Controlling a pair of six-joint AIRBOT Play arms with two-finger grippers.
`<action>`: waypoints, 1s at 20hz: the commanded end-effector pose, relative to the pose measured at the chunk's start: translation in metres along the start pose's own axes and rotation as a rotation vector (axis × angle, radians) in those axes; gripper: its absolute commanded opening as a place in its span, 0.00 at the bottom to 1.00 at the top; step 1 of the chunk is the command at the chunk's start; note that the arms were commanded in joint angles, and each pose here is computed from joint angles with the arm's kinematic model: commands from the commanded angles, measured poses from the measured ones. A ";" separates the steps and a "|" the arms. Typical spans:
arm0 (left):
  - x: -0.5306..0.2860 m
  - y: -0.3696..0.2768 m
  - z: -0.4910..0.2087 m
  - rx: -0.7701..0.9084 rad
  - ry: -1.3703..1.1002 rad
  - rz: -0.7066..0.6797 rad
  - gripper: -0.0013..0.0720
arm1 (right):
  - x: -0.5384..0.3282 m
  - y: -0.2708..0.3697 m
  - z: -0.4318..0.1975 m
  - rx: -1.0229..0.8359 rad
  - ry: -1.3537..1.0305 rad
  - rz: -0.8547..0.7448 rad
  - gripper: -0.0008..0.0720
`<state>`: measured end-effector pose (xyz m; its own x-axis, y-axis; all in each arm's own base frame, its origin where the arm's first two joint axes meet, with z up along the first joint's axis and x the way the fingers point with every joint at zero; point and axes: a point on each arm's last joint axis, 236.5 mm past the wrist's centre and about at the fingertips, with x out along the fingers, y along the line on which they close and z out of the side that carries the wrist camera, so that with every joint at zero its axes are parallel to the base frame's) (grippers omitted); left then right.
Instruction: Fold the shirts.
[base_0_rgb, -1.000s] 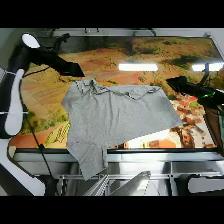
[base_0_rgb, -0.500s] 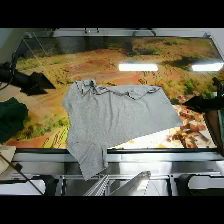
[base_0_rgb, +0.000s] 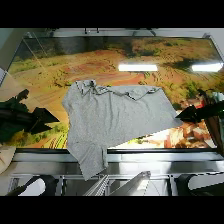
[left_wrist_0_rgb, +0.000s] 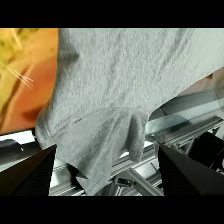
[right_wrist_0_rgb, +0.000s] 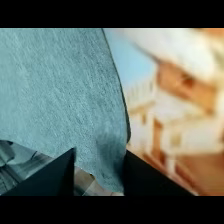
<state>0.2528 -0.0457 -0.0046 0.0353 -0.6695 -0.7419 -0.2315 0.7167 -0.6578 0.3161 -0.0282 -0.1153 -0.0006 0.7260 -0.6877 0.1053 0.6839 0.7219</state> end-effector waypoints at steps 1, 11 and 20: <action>0.018 0.006 -0.032 -0.120 0.043 -0.013 0.95 | 0.029 0.009 -0.012 -0.006 0.111 0.047 0.31; 0.071 0.040 -0.073 -0.306 0.100 -0.010 0.95 | 0.037 0.038 0.010 -0.081 0.070 0.091 0.04; 0.086 0.074 -0.047 -0.339 -0.070 0.066 0.83 | 0.034 0.060 0.022 -0.119 0.010 0.180 0.04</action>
<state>0.1868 -0.0671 -0.1029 0.0368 -0.6342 -0.7723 -0.5439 0.6356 -0.5479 0.3405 0.0312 -0.1060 -0.0176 0.8165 -0.5770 -0.0006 0.5771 0.8167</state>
